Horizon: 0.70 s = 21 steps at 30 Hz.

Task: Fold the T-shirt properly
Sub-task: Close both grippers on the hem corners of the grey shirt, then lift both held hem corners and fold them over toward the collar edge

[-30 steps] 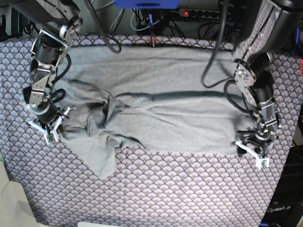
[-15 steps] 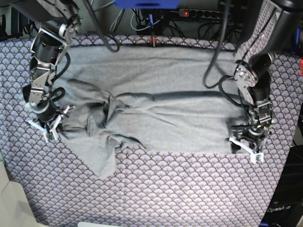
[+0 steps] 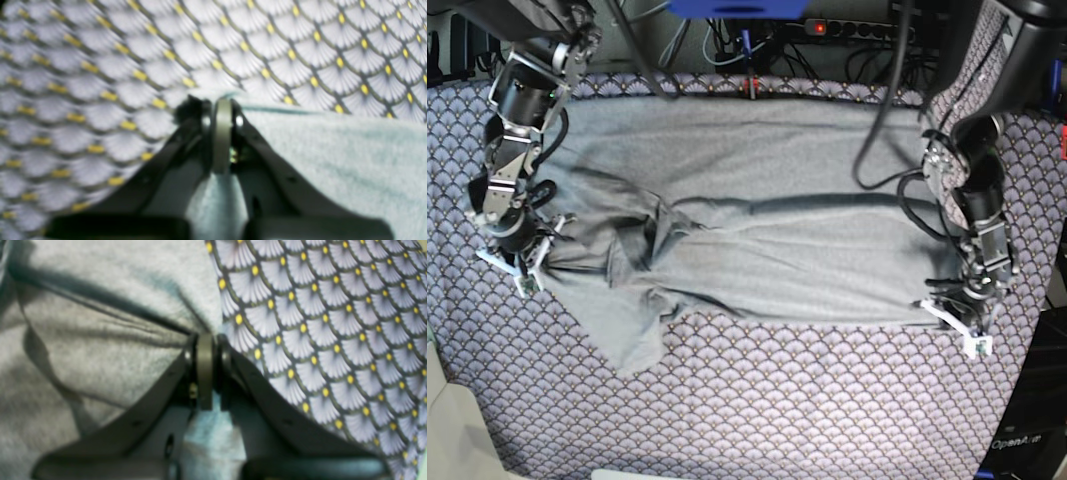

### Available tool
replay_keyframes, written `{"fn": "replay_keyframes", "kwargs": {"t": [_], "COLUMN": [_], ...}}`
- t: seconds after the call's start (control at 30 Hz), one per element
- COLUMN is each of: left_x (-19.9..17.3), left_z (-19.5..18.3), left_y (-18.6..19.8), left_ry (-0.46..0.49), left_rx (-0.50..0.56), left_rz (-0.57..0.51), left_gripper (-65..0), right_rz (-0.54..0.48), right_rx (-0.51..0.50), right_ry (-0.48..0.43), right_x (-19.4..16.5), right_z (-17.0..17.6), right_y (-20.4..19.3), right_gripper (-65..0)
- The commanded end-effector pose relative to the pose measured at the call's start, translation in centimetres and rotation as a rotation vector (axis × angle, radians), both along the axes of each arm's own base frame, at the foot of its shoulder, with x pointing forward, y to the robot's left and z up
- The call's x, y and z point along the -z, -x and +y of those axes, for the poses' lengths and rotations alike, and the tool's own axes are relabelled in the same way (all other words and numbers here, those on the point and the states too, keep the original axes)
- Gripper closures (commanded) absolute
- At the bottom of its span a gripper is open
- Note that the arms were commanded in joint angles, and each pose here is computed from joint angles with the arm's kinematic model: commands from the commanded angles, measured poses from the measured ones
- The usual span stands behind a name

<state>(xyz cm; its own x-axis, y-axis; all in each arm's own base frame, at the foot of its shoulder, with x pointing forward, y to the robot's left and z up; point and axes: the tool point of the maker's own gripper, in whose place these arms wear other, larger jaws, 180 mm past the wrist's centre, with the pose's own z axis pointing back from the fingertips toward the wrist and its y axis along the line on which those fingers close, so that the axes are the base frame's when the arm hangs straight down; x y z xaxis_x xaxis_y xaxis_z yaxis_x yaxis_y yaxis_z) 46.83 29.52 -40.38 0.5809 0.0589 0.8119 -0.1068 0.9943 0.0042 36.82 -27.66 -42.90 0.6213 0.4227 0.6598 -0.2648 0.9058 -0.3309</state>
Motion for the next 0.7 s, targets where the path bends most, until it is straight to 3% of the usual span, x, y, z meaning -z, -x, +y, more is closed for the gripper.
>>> {"fn": "replay_keyframes", "kwargs": {"t": [0.0,0.13,0.33,0.67], "left_x": [-2.9,-4.7,-6.0,-6.2], "left_z": [2.0,2.7,0.9,1.2], "left_y": [-1.2,-0.4,1.4,6.6], "left_ry": [-0.042,-0.102,-0.142,-0.251], "left_rx": [-0.034,-0.053,0.04,0.052], "left_rz": [-0.068,-0.074,-0.036,0.042], "left_gripper": [0.0,0.0,0.0,0.0], "right_rz": [-0.01,-0.045,-0.162,-0.251], "right_rx": [0.009,0.002,-0.017,-0.082], "right_ry": [0.046,0.072,0.092,0.169], "right_x": [-1.0,-2.1,-5.3,-9.2], "right_z": [-1.4,-0.8,0.3,1.7], "right_y": [0.0,0.6,1.4,4.3], "right_gripper": [0.0,0.0,0.0,0.0]}}
